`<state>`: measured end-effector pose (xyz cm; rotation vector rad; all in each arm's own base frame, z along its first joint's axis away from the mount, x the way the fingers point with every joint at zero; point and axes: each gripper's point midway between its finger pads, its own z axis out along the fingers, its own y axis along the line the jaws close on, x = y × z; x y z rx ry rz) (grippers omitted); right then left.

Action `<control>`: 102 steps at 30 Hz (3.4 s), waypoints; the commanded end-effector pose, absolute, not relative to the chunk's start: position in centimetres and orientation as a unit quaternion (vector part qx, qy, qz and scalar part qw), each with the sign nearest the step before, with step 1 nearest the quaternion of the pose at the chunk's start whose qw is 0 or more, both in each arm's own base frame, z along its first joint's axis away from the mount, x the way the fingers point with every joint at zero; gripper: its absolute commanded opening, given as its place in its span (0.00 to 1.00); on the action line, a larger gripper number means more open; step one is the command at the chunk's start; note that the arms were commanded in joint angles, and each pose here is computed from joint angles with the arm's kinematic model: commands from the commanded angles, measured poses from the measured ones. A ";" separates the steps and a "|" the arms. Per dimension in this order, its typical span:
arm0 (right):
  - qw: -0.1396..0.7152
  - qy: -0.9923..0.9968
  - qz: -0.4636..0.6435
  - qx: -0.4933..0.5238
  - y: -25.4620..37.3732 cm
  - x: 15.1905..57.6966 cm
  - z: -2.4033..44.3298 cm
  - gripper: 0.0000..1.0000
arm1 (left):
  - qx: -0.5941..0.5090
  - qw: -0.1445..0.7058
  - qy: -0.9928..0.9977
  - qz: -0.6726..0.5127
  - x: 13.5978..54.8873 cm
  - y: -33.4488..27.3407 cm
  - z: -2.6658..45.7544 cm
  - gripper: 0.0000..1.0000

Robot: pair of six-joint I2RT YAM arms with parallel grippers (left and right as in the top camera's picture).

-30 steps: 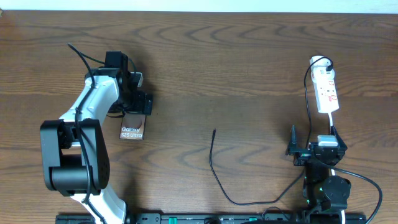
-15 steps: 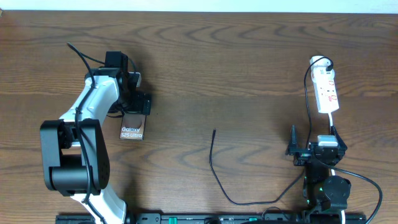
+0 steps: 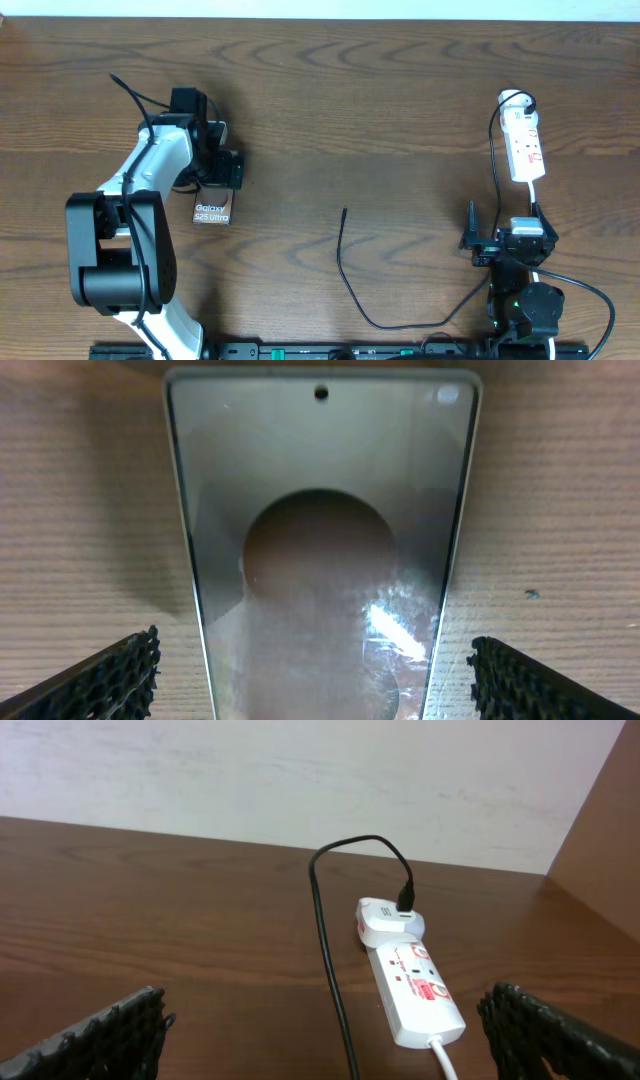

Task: Plug charger to phone and switch on socket
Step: 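Close the left gripper on the phone's bottom edge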

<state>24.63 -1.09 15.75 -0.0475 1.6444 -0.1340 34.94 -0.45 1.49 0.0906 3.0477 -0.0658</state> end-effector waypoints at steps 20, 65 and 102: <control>0.679 0.732 -0.054 -0.019 -1.0 24.6 15.7 0.99 | 0.028 0.033 0.999 -0.016 34.2 -0.2 0.9 0.98; 0.679 0.732 -0.054 -0.019 -1.0 24.6 15.7 0.99 | 0.037 0.027 0.999 -0.001 33.1 0.2 -0.6 0.98; 0.679 0.732 -0.054 -0.019 -1.0 24.6 15.7 0.99 | 0.044 0.028 0.999 0.000 32.9 0.2 -1.1 0.98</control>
